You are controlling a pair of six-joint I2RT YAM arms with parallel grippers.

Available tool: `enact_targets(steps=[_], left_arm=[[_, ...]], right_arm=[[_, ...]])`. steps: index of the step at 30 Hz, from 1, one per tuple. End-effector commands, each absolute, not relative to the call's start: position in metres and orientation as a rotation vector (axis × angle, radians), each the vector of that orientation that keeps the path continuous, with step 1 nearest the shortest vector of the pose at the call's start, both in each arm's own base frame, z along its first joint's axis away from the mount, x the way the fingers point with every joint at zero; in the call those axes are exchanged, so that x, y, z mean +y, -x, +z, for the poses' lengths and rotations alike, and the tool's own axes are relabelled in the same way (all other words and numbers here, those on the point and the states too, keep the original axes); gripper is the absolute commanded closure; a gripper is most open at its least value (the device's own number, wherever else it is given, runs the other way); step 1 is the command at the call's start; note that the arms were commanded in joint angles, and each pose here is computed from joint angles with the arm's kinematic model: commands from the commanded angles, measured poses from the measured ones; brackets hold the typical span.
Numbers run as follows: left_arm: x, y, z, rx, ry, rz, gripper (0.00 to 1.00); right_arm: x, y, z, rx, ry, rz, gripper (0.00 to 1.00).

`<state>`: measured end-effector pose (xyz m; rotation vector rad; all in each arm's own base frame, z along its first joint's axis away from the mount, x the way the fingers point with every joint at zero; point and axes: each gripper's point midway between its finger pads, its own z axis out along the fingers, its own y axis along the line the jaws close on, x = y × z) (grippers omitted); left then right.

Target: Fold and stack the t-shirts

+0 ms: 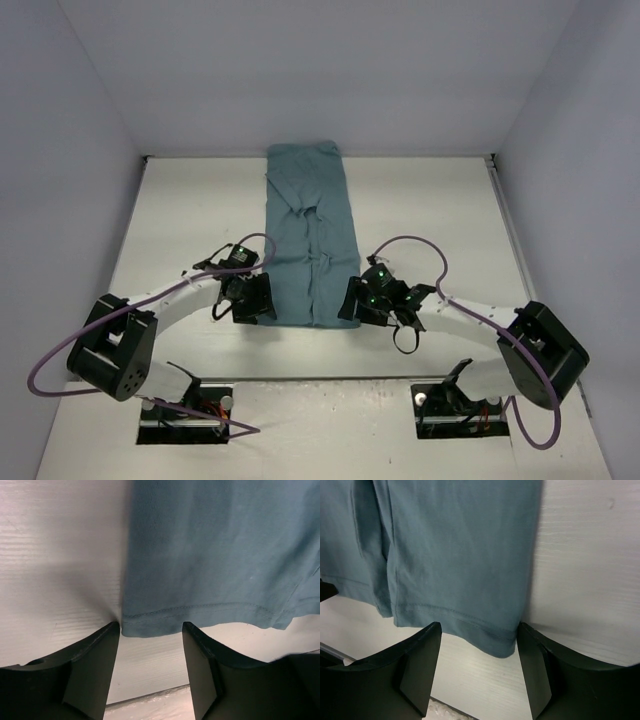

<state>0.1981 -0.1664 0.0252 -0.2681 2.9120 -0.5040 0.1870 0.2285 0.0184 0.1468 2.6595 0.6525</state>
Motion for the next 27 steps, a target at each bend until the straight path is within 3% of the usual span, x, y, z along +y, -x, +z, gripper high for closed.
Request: enact_targets(steps=[1, 7, 9, 11, 16, 21, 27], left_arm=[[-0.168, -0.201, 0.013, 2.912, 0.278, -0.507, 0.59], [-0.169, -0.197, 0.009, 2.929, 0.269, -0.517, 0.75], [-0.168, -0.197, 0.008, 2.928, 0.264, -0.515, 0.84], [-0.170, -0.195, 0.010, 2.931, 0.251, -0.534, 1.00], [-0.173, -0.187, 0.039, 2.894, 0.223, -0.608, 1.00], [-0.166, -0.157, 0.066, 2.892, 0.196, -0.637, 1.00], [-0.167, -0.111, 0.057, 2.941, 0.224, -0.685, 1.00]], right_arm=[[0.216, -0.168, -0.004, 2.751, -0.197, 0.554, 0.45], [0.205, -0.162, -0.013, 2.759, -0.226, 0.510, 0.65], [0.205, -0.162, -0.014, 2.762, -0.224, 0.504, 0.74], [0.205, -0.162, -0.013, 2.759, -0.216, 0.503, 0.87], [0.211, -0.165, 0.005, 2.726, -0.178, 0.548, 0.99], [0.207, -0.148, 0.017, 2.752, -0.134, 0.533, 1.00], [0.203, -0.121, 0.027, 2.774, -0.115, 0.581, 1.00]])
